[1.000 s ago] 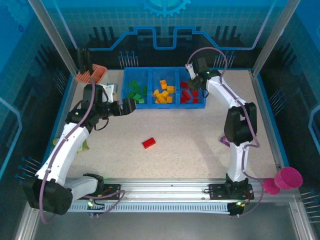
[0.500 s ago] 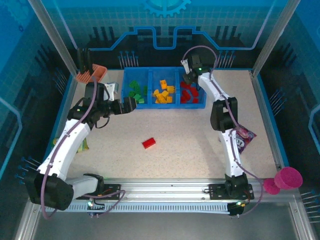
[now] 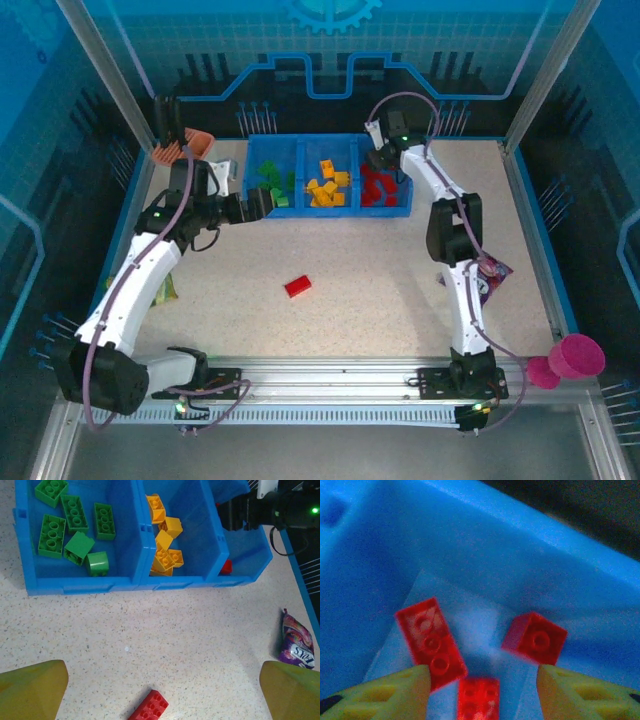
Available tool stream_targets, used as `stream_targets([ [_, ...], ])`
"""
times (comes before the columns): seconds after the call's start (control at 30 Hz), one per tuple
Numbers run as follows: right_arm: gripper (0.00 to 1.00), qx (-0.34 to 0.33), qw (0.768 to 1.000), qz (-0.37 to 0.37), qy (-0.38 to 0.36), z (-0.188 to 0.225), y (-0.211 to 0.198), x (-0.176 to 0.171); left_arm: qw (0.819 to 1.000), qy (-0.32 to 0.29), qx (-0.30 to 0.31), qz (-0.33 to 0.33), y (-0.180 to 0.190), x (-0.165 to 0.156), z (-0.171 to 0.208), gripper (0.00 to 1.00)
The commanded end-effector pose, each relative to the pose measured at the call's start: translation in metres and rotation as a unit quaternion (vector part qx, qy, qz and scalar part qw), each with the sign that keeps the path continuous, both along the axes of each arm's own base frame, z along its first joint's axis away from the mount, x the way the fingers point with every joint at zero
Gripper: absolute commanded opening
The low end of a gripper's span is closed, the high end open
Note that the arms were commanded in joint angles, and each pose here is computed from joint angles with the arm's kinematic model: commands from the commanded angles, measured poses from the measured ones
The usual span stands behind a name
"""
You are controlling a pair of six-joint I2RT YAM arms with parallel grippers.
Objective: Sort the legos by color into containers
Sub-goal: Place the lego in the container, then pick up the lego from the bottom-center of the table.
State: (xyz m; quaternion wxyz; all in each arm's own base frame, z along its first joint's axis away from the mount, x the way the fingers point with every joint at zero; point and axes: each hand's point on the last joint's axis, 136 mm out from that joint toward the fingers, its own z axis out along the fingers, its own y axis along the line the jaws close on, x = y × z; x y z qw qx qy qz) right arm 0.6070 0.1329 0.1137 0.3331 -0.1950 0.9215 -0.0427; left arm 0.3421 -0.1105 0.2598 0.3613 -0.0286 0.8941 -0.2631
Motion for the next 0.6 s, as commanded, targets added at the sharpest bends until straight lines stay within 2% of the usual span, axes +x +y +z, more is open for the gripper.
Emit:
stream_targets([
  [0.0, 0.60, 0.038, 0.997, 0.021, -0.061, 0.083, 0.017, -0.024, 1.000, -0.024, -0.011, 0.001, 0.003, -0.008, 0.019, 0.99],
  [0.1, 0.64, 0.046, 0.995, 0.066, -0.064, 0.104, 0.042, -0.067, 0.999, -0.030, -0.014, -0.001, 0.002, -0.014, 0.022, 0.99],
  [0.2, 0.69, 0.089, 0.984, 0.148, -0.034, 0.110, 0.083, -0.123, 0.999, -0.036, -0.011, -0.001, 0.004, -0.021, 0.026, 0.99],
  [0.3, 0.72, 0.122, 0.959, 0.257, 0.001, 0.111, 0.127, -0.186, 0.999, -0.040, -0.002, -0.002, 0.006, -0.025, 0.029, 0.99],
  [0.4, 0.76, 0.086, 0.923, 0.374, -0.012, 0.099, 0.157, -0.237, 0.999, -0.043, 0.007, -0.003, 0.008, -0.029, 0.029, 0.99],
  [0.5, 0.78, 0.080, 0.863, 0.499, -0.022, 0.084, 0.181, -0.284, 0.999, -0.049, 0.013, 0.002, 0.011, -0.031, 0.030, 0.99],
  [0.57, 0.78, 0.093, 0.829, 0.551, -0.021, 0.078, 0.192, -0.305, 0.999, -0.052, 0.009, 0.003, 0.011, -0.033, 0.031, 0.99],
])
